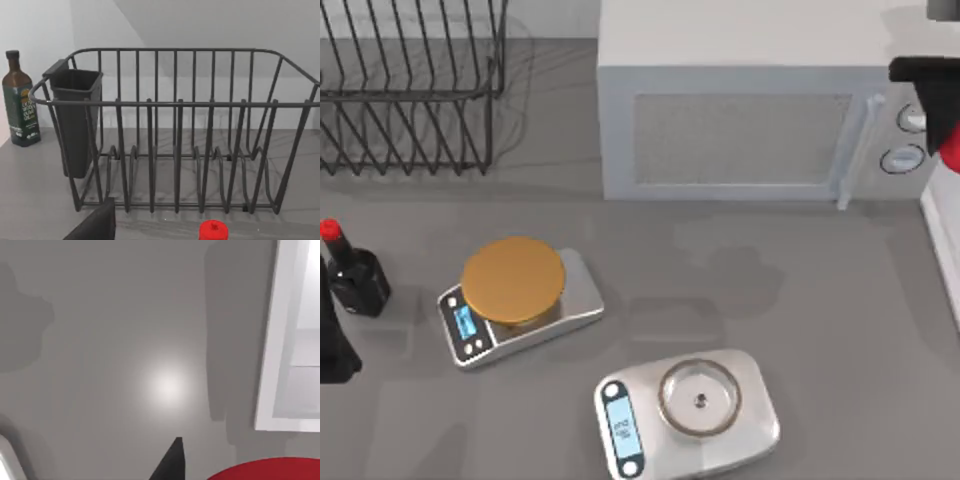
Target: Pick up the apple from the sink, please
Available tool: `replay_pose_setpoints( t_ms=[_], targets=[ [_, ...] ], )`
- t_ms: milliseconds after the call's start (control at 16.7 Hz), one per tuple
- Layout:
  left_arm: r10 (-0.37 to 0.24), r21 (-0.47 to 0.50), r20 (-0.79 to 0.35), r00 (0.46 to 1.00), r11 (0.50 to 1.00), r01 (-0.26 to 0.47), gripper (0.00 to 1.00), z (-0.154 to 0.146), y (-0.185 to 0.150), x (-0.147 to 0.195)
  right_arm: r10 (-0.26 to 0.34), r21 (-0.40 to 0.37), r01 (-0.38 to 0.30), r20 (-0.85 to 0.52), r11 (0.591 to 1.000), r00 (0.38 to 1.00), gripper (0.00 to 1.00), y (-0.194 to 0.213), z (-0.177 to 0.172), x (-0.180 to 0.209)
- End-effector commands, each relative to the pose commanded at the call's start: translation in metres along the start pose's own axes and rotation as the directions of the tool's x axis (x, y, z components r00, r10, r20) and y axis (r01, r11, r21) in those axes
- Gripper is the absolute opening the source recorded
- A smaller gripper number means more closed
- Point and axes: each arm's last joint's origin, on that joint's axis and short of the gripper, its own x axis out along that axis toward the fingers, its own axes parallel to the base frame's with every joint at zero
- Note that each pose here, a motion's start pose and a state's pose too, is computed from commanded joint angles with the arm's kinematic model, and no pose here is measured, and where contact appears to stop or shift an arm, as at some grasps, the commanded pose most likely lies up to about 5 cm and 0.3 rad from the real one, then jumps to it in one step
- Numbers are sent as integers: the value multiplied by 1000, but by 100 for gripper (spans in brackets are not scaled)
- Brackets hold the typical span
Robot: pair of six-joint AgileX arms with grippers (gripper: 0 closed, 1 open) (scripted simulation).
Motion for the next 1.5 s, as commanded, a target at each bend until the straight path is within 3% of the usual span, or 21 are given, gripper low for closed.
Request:
replay_pose_setpoints(
  t_ms=[300,540,1020,1500],
  targets=[
    [0,0,0,1000,1000,0,100,0,0,0,-11,11,11,-10,1000,1000,0,99,-36,11],
    [0,0,0,1000,1000,0,100,0,0,0,-32,18,32,-13,999,999,0,145,-61,21],
    [0,0,0,1000,1000,0,100,0,0,0,-32,15,32,-13,999,999,0,153,-66,31],
    [0,0,0,1000,1000,0,100,0,0,0,-31,9,31,3,999,1000,0,156,-71,101]
  ],
)
